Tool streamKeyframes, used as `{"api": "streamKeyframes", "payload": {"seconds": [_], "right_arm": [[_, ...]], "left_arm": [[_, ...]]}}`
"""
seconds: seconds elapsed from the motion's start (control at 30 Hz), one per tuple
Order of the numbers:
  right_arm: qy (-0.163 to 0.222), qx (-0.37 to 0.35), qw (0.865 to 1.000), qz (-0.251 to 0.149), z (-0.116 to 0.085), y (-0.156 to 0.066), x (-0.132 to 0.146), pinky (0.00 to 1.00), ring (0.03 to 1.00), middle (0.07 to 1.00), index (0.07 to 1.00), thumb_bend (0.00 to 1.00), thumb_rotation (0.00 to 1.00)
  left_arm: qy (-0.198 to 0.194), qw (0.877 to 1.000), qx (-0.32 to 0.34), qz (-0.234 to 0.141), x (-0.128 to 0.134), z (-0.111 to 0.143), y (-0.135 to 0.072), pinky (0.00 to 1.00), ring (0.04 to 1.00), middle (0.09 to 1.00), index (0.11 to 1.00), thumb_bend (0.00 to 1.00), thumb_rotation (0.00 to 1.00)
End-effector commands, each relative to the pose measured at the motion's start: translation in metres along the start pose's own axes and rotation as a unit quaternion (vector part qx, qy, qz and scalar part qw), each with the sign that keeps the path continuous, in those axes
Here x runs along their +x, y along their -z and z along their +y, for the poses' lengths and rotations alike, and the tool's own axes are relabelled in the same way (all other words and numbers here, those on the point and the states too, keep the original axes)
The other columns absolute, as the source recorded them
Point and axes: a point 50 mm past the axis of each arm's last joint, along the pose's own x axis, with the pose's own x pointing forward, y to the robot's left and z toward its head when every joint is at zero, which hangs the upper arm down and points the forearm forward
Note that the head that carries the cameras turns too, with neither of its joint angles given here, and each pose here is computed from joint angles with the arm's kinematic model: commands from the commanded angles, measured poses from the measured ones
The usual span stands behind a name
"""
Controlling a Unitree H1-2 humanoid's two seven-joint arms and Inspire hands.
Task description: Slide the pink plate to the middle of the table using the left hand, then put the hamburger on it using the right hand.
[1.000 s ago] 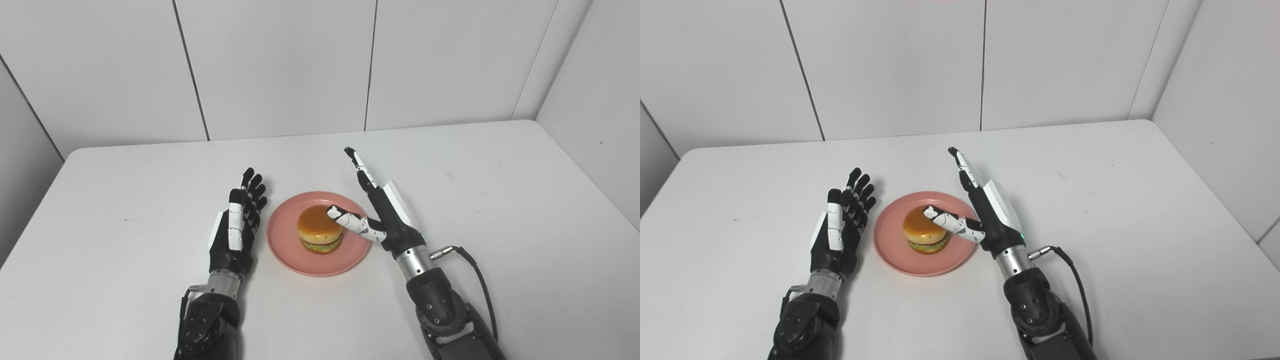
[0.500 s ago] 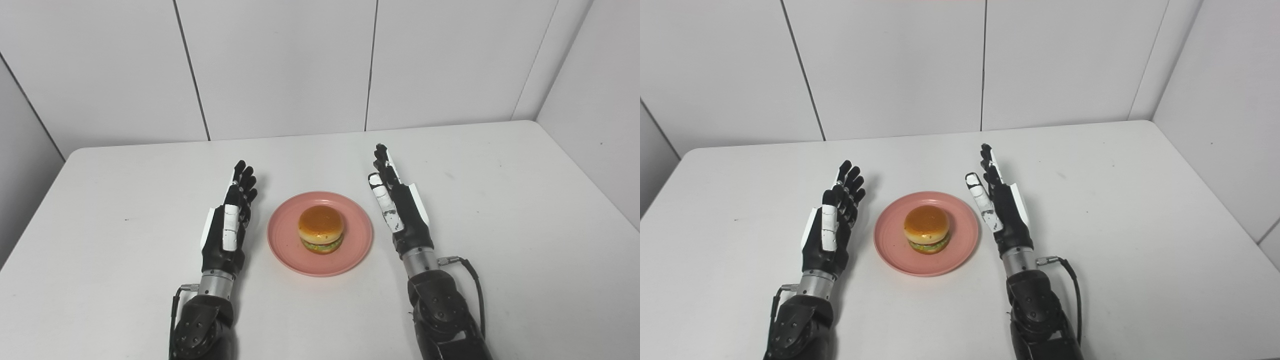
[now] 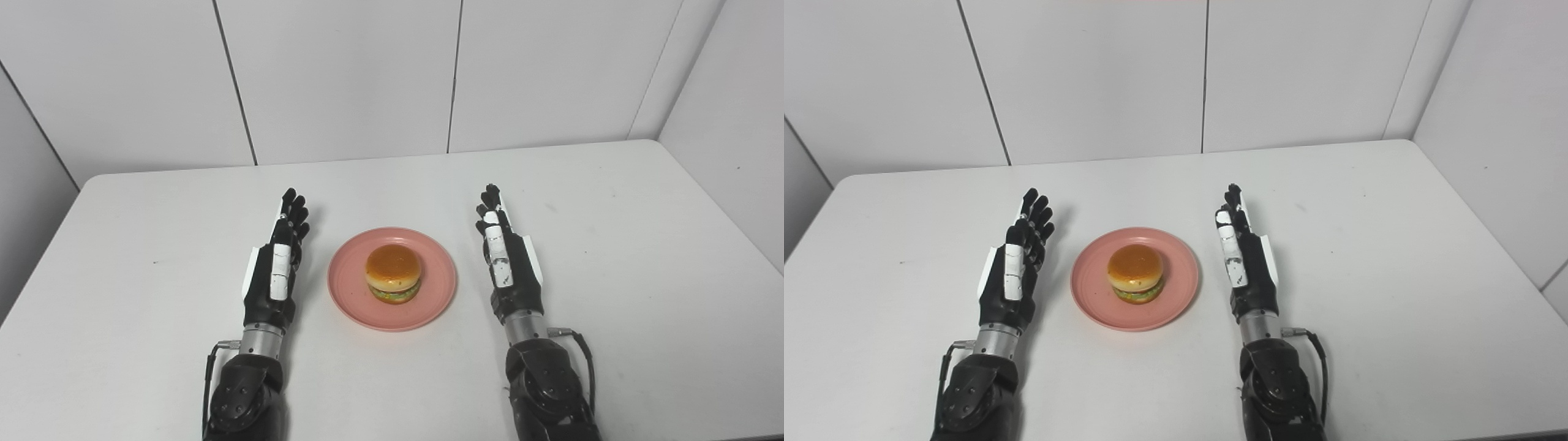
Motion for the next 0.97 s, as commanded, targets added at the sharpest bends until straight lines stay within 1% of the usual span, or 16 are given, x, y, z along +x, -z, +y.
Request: {"api": "streamKeyframes", "payload": {"seconds": [0.0,0.1,0.17,0.33,0.43,0.5,0.57,0.67,0.83,0.93], "right_arm": [[-0.007,0.002,1.000,-0.017,0.006,-0.010,0.004,1.00,1.000,1.000,1.000,0.57,0.96],[-0.009,-0.005,1.000,-0.016,0.006,-0.007,0.004,1.00,1.000,1.000,1.000,0.57,0.96],[-0.010,-0.011,1.000,-0.018,0.005,-0.006,0.005,1.00,1.000,1.000,1.000,0.56,0.97],[-0.013,-0.017,1.000,-0.016,0.001,-0.005,0.005,1.00,1.000,1.000,1.000,0.56,0.98],[-0.015,-0.014,1.000,-0.014,0.000,-0.004,0.006,1.00,1.000,1.000,1.000,0.55,0.97],[-0.016,-0.015,1.000,-0.014,0.000,-0.003,0.006,1.00,1.000,1.000,1.000,0.55,0.97],[-0.017,-0.020,1.000,-0.014,-0.001,-0.003,0.006,1.00,1.000,1.000,1.000,0.55,0.99],[-0.018,-0.026,0.999,-0.013,-0.003,-0.002,0.006,1.00,1.000,1.000,1.000,0.54,1.00],[-0.032,-0.039,0.999,-0.004,-0.006,0.000,0.006,1.00,1.000,1.000,1.000,0.54,1.00],[-0.042,-0.047,0.998,-0.001,-0.006,0.003,0.006,1.00,1.000,1.000,1.000,0.55,0.99]], "left_arm": [[0.004,1.000,0.003,0.000,0.002,0.003,-0.006,1.00,1.000,1.000,1.000,0.84,1.00],[0.003,1.000,-0.006,0.017,0.005,0.002,-0.009,1.00,1.000,1.000,1.000,0.84,1.00],[0.004,1.000,-0.014,0.027,0.007,0.002,-0.010,1.00,1.000,1.000,1.000,0.84,1.00],[0.004,0.999,-0.028,0.038,0.011,0.003,-0.008,1.00,1.000,1.000,1.000,0.85,1.00],[0.003,0.999,-0.024,0.032,0.008,0.002,-0.008,1.00,1.000,1.000,1.000,0.84,1.00],[0.005,0.999,-0.018,0.026,0.006,0.001,-0.007,1.00,1.000,1.000,1.000,0.82,1.00],[0.005,1.000,-0.013,0.017,0.003,0.000,-0.005,1.00,1.000,1.000,1.000,0.82,1.00],[-0.002,1.000,-0.014,0.006,0.001,-0.001,-0.003,1.00,1.000,1.000,1.000,0.80,1.00],[0.010,1.000,-0.012,0.013,-0.006,-0.005,0.003,1.00,1.000,1.000,1.000,0.81,1.00],[0.005,1.000,-0.010,0.008,-0.009,-0.004,0.009,1.00,1.000,1.000,1.000,0.80,1.00]]}}
